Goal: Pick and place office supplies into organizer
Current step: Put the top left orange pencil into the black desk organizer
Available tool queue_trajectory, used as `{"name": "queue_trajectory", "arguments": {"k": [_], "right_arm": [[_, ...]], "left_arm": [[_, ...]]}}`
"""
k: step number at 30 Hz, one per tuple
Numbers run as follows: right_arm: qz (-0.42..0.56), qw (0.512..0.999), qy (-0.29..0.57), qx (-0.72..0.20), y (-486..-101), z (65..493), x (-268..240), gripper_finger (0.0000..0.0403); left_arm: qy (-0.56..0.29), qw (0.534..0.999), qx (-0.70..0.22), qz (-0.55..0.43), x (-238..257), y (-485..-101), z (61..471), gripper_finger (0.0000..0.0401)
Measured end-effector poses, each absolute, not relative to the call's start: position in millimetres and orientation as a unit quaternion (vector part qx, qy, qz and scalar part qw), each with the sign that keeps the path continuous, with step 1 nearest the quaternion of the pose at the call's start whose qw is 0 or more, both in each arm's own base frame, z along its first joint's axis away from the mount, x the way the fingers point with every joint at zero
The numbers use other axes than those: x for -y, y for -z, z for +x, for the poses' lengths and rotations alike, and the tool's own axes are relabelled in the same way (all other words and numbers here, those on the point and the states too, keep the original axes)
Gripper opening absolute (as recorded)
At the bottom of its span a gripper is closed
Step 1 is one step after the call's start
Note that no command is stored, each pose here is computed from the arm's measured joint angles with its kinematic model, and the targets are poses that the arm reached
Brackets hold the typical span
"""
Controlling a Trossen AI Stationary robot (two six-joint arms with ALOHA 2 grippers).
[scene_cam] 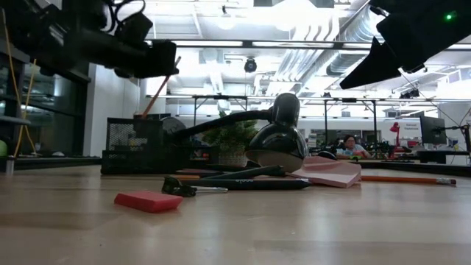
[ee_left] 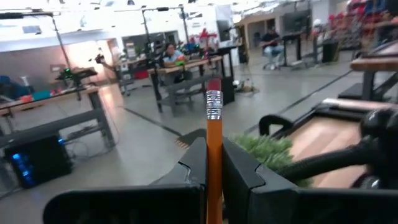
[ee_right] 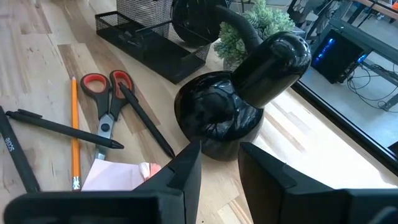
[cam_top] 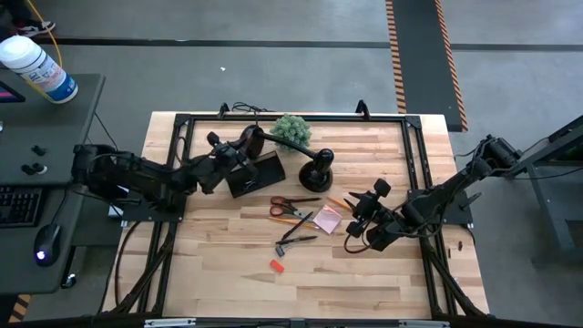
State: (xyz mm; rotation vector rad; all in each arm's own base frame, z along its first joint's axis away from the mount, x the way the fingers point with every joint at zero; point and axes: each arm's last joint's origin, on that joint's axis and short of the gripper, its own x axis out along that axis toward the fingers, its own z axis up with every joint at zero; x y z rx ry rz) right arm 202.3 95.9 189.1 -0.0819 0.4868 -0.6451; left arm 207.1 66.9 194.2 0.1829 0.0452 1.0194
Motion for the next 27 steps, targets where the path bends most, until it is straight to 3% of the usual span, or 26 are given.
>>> {"name": "queue_trajectory", "arguments": {"k": [27], "right_arm": [[-0.038, 0.919, 0.31, -0.24, -189, 202, -96, 0.0098]], "left_arm": [[-0.5, 0.858, -0.107, 0.05, -69, -158, 213, 0.0005]]}}
